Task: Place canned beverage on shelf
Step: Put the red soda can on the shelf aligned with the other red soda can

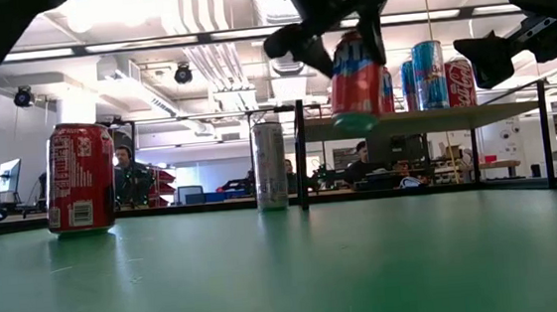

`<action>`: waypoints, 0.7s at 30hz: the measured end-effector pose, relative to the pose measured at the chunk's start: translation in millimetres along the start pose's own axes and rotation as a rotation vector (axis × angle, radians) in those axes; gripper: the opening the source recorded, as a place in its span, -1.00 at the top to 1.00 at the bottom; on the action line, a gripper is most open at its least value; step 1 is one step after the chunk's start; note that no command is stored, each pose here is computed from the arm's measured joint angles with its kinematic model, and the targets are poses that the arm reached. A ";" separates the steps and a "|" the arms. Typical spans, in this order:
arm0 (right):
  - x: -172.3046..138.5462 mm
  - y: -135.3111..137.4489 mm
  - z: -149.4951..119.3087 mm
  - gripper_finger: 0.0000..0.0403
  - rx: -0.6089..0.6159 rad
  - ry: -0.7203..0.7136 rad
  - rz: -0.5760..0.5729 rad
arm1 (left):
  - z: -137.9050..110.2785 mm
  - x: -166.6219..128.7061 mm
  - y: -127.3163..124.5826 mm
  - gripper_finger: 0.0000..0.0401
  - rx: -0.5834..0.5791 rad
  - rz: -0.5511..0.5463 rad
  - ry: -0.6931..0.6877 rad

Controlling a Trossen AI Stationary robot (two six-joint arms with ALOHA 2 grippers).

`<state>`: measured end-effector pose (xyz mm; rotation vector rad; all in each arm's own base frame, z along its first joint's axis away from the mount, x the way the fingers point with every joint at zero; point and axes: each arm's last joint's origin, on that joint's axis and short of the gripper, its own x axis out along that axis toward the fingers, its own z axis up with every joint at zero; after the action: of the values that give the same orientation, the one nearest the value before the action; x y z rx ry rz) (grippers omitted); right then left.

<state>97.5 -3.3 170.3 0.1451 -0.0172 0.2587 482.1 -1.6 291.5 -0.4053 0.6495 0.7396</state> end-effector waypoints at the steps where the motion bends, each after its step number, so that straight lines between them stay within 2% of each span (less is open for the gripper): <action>1: 0.0 0.0 0.0 -0.78 0.000 0.000 0.000 | 4.7 -0.6 0.1 -0.43 0.006 -0.004 -0.010; 6: 0.0 0.0 0.0 -0.78 0.000 0.000 0.000 | 28.2 -0.1 2.3 -0.43 0.059 -0.019 -0.071; 10: 0.0 0.0 0.0 -0.78 0.000 0.000 0.000 | 48.9 11.5 10.2 -0.43 0.096 -0.023 -0.113; 17: 0.0 -0.4 0.0 -0.78 0.000 -0.002 -0.015 | 70.7 30.6 22.9 -0.43 0.036 -0.111 -0.188; 21: 0.1 -0.5 -0.1 -0.78 0.001 -0.001 -0.016 | 77.6 31.8 26.2 -0.43 0.060 -0.109 -0.228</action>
<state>97.7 -3.7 170.1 0.1462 -0.0166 0.2427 511.7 74.4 324.1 -0.2936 0.4303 0.6493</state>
